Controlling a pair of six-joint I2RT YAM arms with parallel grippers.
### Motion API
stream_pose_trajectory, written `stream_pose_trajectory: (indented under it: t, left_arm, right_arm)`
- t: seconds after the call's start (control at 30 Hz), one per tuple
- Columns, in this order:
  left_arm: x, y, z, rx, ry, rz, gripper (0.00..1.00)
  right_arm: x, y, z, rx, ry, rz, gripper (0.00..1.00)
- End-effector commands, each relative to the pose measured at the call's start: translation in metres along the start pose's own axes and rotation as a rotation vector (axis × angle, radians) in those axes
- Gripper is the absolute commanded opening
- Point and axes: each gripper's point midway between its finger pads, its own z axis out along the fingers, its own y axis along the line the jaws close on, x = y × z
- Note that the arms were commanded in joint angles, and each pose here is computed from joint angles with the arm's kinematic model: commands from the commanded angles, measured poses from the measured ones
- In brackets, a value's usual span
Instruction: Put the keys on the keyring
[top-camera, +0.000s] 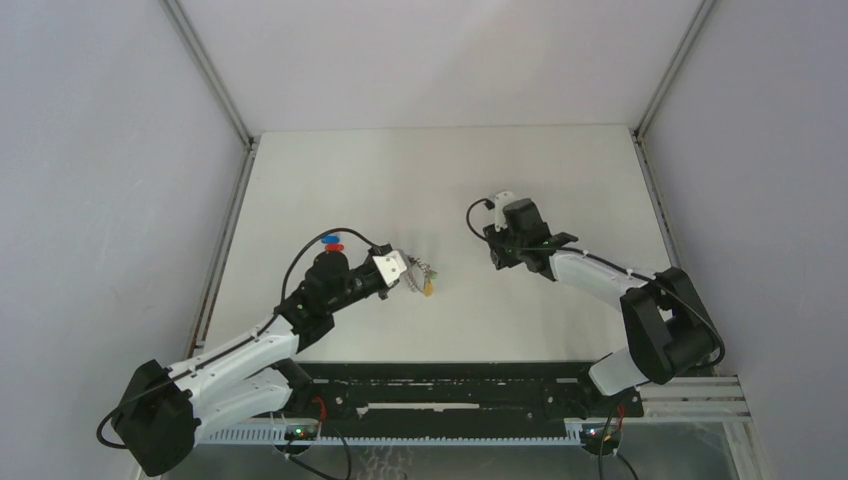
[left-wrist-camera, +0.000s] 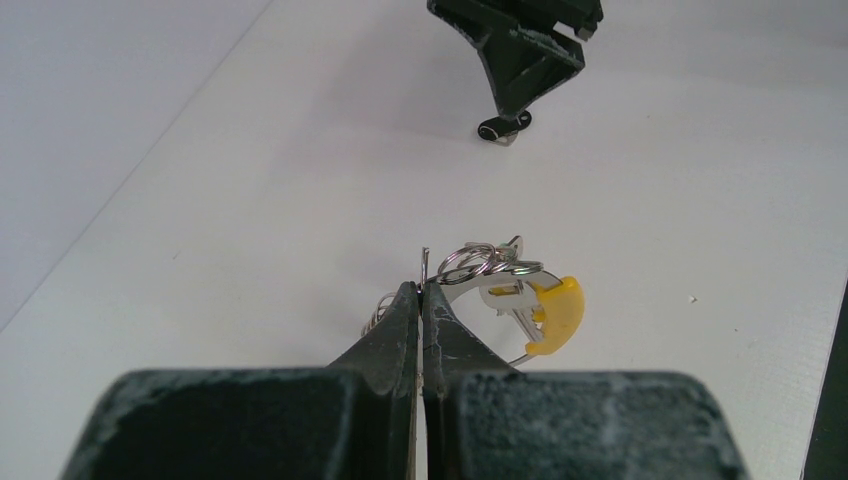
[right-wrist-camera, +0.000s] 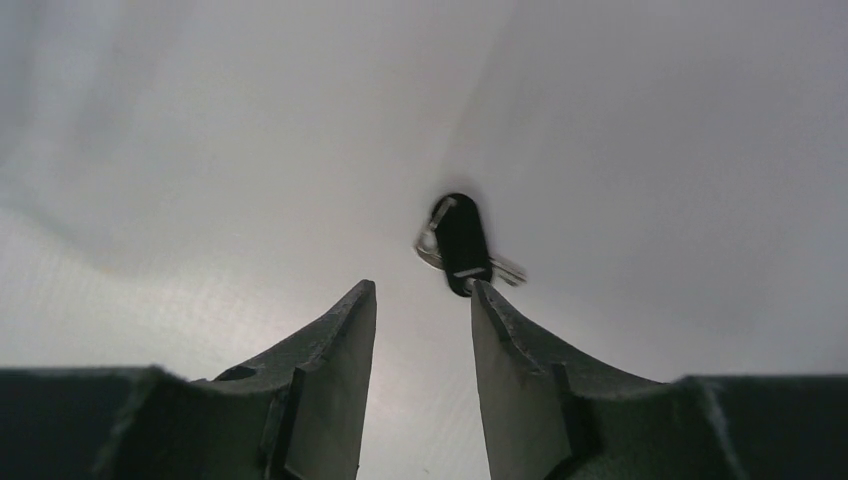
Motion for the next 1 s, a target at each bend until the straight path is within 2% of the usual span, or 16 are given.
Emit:
stream_pose_trajectory:
  t: [0.0,0.13,0.27,0.57,0.8,0.97]
  left_arm:
    - [-0.025,0.009,0.000,-0.033,-0.084,0.010,0.00]
    - [-0.027,0.010,-0.001,-0.041,-0.093,0.012,0.00]
    - [-0.027,0.010,-0.002,-0.043,-0.094,0.010,0.00]
    - [-0.027,0.010,-0.002,-0.046,-0.094,0.007,0.00]
    - [-0.026,0.011,-0.001,-0.047,-0.092,0.008,0.00]
    - [-0.025,0.010,-0.001,-0.044,-0.090,0.006,0.00]
  right_arm:
    - [-0.045,0.009,-0.003,0.037,-0.180,0.130,0.39]
    - [-0.031,0.010,0.006,0.143,-0.179,0.165,0.39]
    - [-0.030,0.007,0.010,0.208,-0.242,0.191,0.38]
    - [-0.013,0.014,0.033,0.236,-0.207,0.157,0.32]
    - [-0.013,0.012,0.040,0.266,-0.212,0.152,0.20]
    - [-0.015,0.011,0.043,0.274,-0.202,0.146,0.18]
